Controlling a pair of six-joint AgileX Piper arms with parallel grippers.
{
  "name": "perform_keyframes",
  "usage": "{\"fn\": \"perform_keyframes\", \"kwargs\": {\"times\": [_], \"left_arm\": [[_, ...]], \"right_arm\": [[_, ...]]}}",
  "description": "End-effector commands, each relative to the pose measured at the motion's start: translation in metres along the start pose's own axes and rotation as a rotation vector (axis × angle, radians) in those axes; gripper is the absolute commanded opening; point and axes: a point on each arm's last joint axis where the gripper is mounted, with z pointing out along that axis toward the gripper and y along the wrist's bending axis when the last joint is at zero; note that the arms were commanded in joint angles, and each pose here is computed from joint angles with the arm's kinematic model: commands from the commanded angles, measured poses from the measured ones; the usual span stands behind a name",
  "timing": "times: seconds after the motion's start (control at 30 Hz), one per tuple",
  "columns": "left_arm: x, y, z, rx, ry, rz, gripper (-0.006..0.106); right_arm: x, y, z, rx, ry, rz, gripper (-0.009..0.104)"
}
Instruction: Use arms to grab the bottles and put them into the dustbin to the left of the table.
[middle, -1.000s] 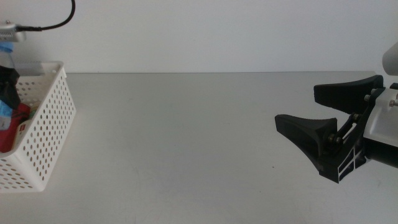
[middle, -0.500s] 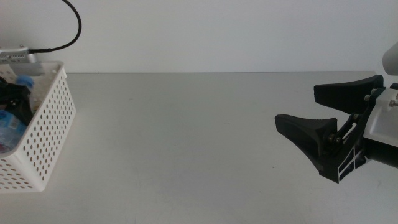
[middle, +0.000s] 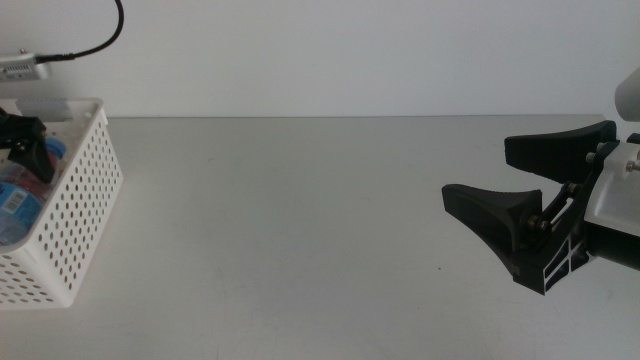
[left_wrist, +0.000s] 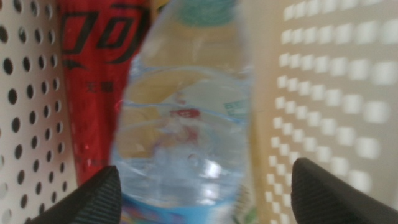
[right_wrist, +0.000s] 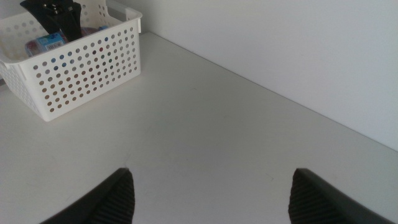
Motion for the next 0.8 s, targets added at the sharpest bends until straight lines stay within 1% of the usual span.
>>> {"fn": "perform_keyframes", "kwargs": {"times": [0.0,0.2,0.27,0.33,0.43,0.53,0.6,0.67,0.77], "left_arm": [[0.004,-0.021,-0.046,0.039,-0.081,0.010,0.094],[0.016,-0.056,-0.098,-0.011,-0.219,0.114,0.094],[0.022,-0.071,-0.114,-0.013,-0.258,0.152,0.094],[0.030,-0.086,-0.125,-0.005,-0.293,0.157,0.094],[0.052,-0.108,-0.138,0.008,-0.391,0.145,0.094],[0.082,-0.122,-0.143,-0.009,-0.547,0.156,0.094],[0.106,-0.127,-0.149,-0.018,-0.677,0.153,0.094],[0.124,-0.129,-0.149,-0.024,-0.769,0.152,0.094],[0.147,-0.128,-0.146,-0.025,-0.865,0.140,0.094]], "right_arm": [[-0.019,-0.001,-0.006,0.013,-0.114,-0.013,0.063],[-0.019,-0.001,-0.006,0.013,-0.114,-0.013,0.063],[-0.019,-0.001,-0.006,0.013,-0.114,-0.013,0.063],[-0.019,-0.001,-0.006,0.013,-0.114,-0.013,0.063],[-0.019,-0.001,-0.006,0.013,-0.114,-0.013,0.063],[-0.019,-0.001,-0.006,0.013,-0.114,-0.013,0.063],[-0.019,-0.001,-0.006,0.013,-0.114,-0.013,0.063],[-0.019,-0.001,-0.006,0.013,-0.114,-0.013,0.063],[-0.019,-0.001,-0.006,0.013,-0.114,-0.013,0.063]]}}
